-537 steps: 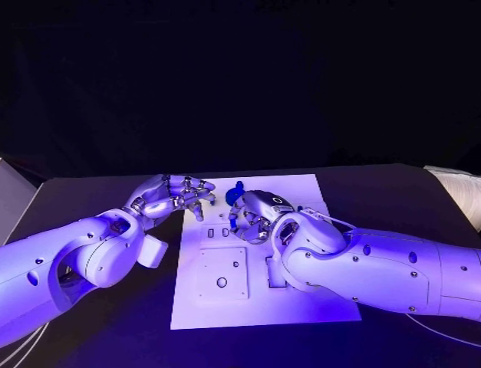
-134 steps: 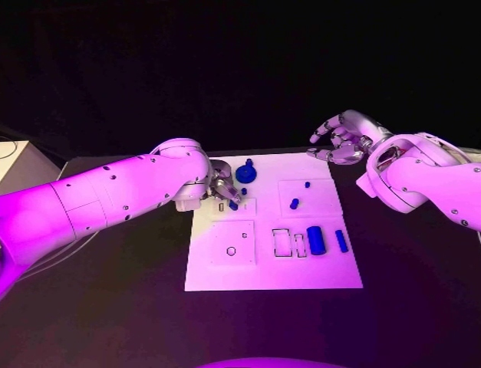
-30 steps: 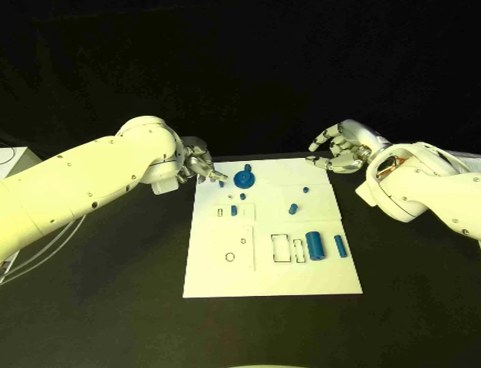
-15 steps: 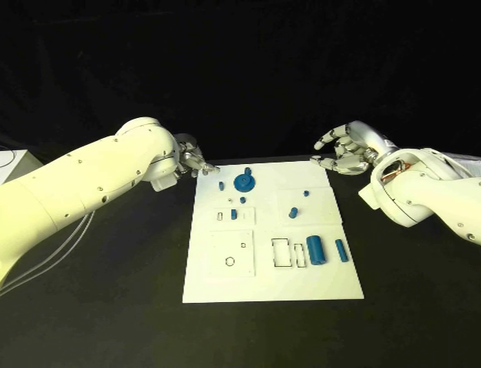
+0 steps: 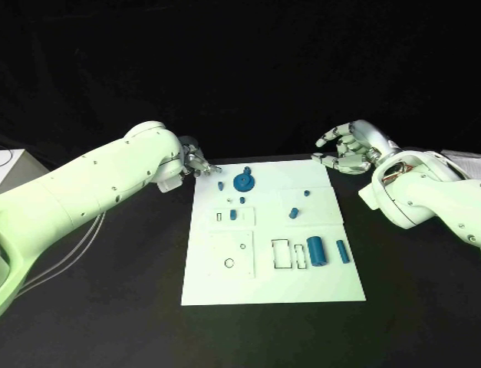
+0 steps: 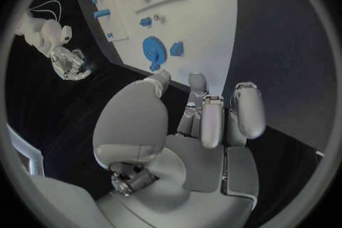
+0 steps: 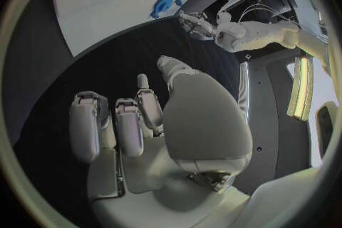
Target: Assemble the parts on the task board
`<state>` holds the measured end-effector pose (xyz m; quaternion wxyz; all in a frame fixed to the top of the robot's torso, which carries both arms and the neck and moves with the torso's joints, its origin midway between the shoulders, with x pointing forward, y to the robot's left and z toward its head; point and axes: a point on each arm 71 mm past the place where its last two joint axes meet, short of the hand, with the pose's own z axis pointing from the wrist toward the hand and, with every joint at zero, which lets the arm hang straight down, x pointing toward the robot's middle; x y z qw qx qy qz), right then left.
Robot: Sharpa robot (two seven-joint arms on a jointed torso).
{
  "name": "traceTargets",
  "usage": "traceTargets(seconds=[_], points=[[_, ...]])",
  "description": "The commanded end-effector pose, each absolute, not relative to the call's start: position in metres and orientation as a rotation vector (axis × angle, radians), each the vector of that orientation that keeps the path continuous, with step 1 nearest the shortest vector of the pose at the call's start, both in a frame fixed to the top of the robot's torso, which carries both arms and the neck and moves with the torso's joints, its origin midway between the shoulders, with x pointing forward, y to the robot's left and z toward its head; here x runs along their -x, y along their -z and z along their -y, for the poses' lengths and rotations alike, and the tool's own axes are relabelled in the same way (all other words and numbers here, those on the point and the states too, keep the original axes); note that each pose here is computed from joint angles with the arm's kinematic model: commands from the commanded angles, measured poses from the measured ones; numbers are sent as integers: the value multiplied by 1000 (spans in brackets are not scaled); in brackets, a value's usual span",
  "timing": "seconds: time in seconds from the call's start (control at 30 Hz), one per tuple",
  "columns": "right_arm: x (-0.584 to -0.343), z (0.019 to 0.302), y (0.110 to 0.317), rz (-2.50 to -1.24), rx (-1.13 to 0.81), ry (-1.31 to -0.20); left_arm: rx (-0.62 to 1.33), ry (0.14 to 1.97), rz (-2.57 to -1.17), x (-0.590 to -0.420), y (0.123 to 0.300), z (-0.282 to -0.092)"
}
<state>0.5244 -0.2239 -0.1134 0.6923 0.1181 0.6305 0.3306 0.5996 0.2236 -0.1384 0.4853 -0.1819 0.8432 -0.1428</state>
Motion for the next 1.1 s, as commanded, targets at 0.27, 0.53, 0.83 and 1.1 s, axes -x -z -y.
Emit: traceTargets(seconds=[0.27, 0.53, 0.83, 1.1], points=[[-525, 222, 112, -1387, -255, -749, 437, 394, -2088, -599, 140, -214], [-525, 222, 112, -1389, -256, -747, 409, 395, -2131, -597, 142, -211], [-526, 221, 112, -1392, -257, -746, 376, 394, -2186, -595, 145, -208], [-526, 220, 112, -1393, -256, -748, 364, 393, -2207, -594, 147, -207]])
